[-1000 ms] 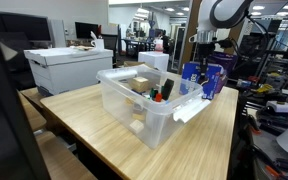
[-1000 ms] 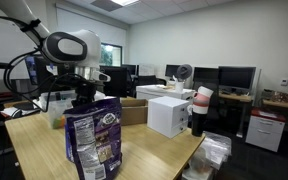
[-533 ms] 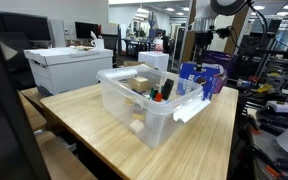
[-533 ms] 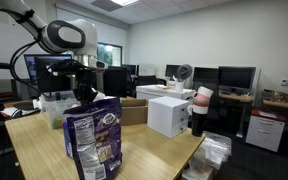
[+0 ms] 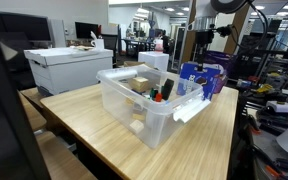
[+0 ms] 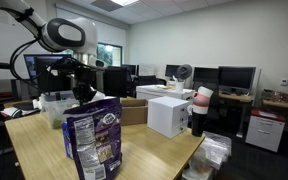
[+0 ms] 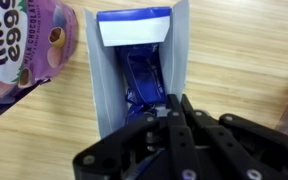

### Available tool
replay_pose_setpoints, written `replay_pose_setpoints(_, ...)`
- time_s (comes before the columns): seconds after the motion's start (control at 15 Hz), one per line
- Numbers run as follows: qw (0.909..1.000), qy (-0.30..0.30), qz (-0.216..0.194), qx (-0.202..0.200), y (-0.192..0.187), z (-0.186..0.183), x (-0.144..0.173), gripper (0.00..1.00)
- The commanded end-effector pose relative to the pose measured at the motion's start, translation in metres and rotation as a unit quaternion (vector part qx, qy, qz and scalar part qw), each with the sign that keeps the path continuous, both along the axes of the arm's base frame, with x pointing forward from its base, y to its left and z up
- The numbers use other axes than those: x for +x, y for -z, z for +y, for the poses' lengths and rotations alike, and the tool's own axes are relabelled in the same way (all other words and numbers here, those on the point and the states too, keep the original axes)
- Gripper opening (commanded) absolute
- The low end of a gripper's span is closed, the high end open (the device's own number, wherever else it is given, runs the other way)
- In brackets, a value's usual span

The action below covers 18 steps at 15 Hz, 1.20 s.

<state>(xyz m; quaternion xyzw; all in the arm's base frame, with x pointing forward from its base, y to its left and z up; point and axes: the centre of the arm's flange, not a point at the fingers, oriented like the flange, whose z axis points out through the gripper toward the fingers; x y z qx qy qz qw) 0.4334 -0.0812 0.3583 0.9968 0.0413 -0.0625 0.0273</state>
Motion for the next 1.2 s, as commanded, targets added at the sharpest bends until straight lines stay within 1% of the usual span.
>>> replay_pose_setpoints(0.0, 0.9998, 0.015, 0.004, 0.013, -0.009, 0.003, -0.004, 0.04)
replay_pose_setpoints(0.13, 0.9989, 0.023, 0.012, 0.04, -0.008, 0.005, -0.004, 0.04)
replay_pose_setpoints(0.2, 0.9968, 0.04, 0.023, 0.066, -0.007, 0.005, -0.004, 0.04)
replay_pose_setpoints(0.27, 0.9951, 0.05, 0.03, 0.081, -0.007, 0.006, -0.004, 0.04)
replay_pose_setpoints(0.4, 0.9902, 0.078, 0.045, 0.107, -0.005, 0.005, -0.005, 0.04)
replay_pose_setpoints(0.47, 0.9845, 0.096, 0.059, 0.135, -0.004, 0.003, -0.006, 0.04)
replay_pose_setpoints(0.6, 0.9791, 0.116, 0.065, 0.154, -0.002, -0.001, -0.008, 0.04)
replay_pose_setpoints(0.73, 0.9806, 0.124, 0.061, 0.138, 0.001, 0.003, -0.01, 0.05)
replay_pose_setpoints(0.8, 0.981, 0.122, 0.063, 0.138, 0.002, 0.006, -0.011, 0.3)
replay_pose_setpoints(0.87, 0.983, 0.122, 0.057, 0.125, 0.003, 0.011, -0.014, 0.31)
replay_pose_setpoints(0.93, 0.9836, 0.122, 0.054, 0.121, 0.004, 0.013, -0.015, 0.35)
replay_pose_setpoints(1.0, 0.9844, 0.123, 0.052, 0.115, 0.005, 0.018, -0.016, 0.41)
replay_pose_setpoints(1.07, 0.9849, 0.121, 0.052, 0.112, 0.007, 0.021, -0.017, 0.46)
replay_pose_setpoints(1.13, 0.9847, 0.121, 0.057, 0.111, 0.01, 0.026, -0.018, 0.53)
